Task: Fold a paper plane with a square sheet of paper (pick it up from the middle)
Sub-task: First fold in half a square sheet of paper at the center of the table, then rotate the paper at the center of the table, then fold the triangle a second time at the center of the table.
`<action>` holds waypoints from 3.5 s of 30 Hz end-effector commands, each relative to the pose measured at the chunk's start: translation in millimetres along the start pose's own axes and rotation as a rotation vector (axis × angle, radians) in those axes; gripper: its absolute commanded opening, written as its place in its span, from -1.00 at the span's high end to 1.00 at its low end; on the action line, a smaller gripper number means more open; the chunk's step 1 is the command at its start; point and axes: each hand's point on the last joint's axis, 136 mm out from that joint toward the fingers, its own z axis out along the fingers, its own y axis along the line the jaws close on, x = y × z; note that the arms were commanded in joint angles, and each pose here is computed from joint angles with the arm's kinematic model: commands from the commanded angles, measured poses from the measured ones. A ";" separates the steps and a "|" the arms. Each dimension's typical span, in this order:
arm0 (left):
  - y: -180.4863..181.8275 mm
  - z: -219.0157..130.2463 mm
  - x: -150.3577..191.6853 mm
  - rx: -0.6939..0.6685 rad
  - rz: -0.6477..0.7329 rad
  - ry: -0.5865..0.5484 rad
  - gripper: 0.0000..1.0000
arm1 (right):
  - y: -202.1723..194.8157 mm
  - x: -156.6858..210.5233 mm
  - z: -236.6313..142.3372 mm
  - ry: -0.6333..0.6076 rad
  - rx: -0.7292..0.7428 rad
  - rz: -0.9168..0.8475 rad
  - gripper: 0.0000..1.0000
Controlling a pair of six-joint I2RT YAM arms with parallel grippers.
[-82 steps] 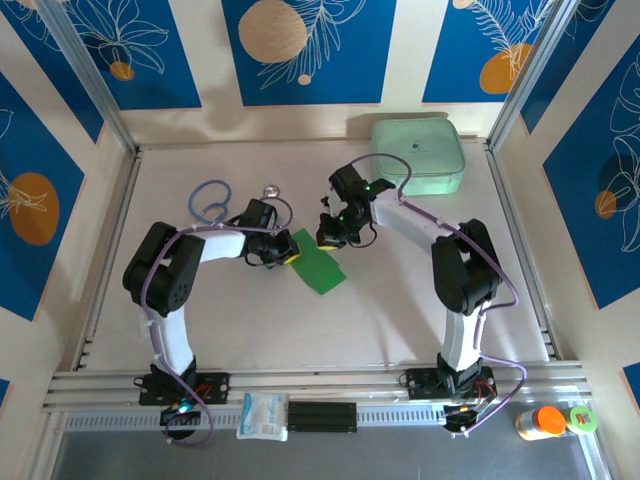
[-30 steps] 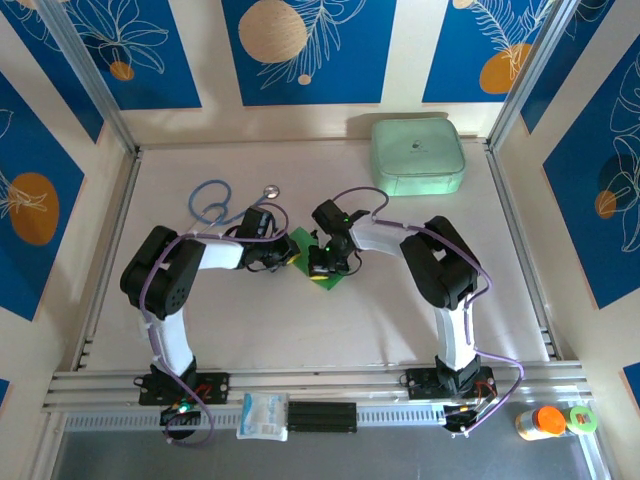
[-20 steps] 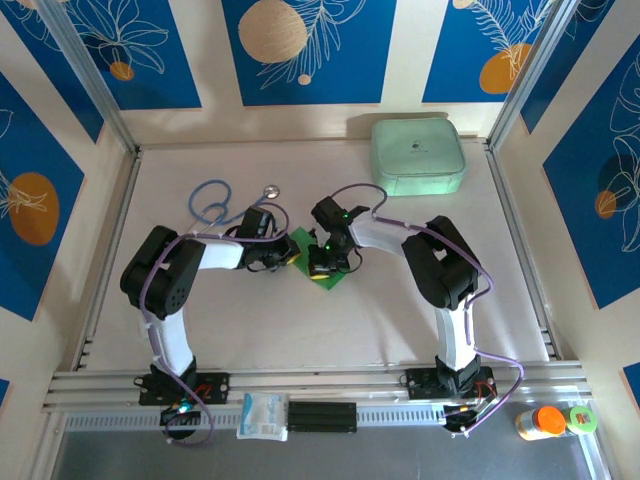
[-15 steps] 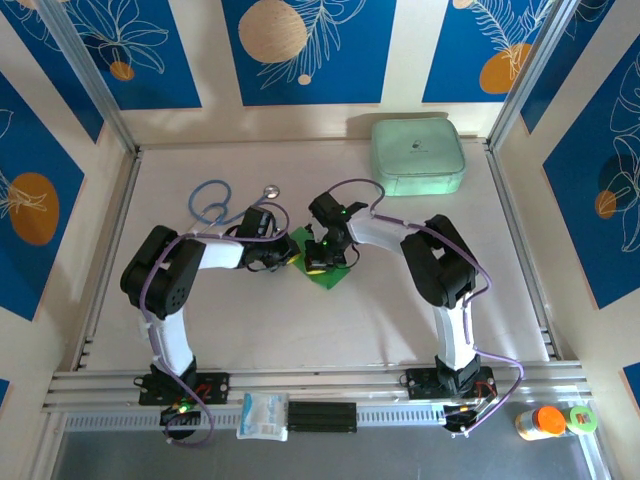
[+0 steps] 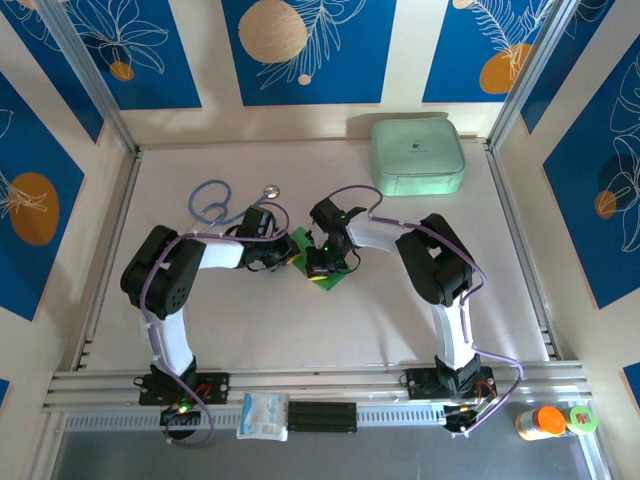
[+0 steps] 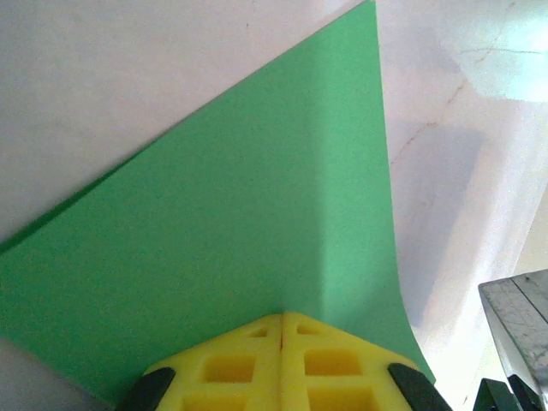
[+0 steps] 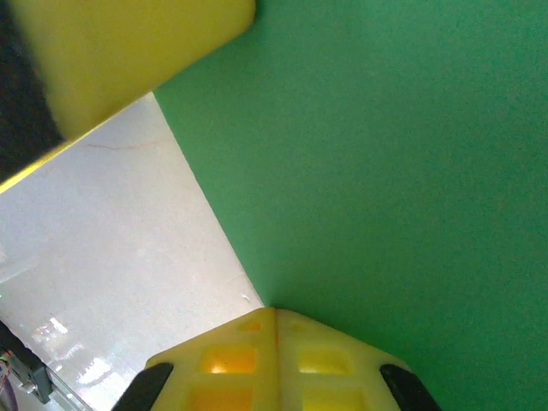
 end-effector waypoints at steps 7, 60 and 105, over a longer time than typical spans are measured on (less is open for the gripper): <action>101.4 10.0 33.5 -0.325 -0.100 0.081 0.87 | -29.4 63.8 5.8 0.156 0.058 0.038 1.00; -53.1 -35.4 4.4 0.026 0.166 -0.039 0.32 | -38.6 -18.8 -21.9 -0.215 -0.005 0.606 0.95; 30.3 5.3 18.7 -0.233 0.044 0.025 0.63 | -41.7 27.1 -40.6 -0.091 -0.125 0.330 0.10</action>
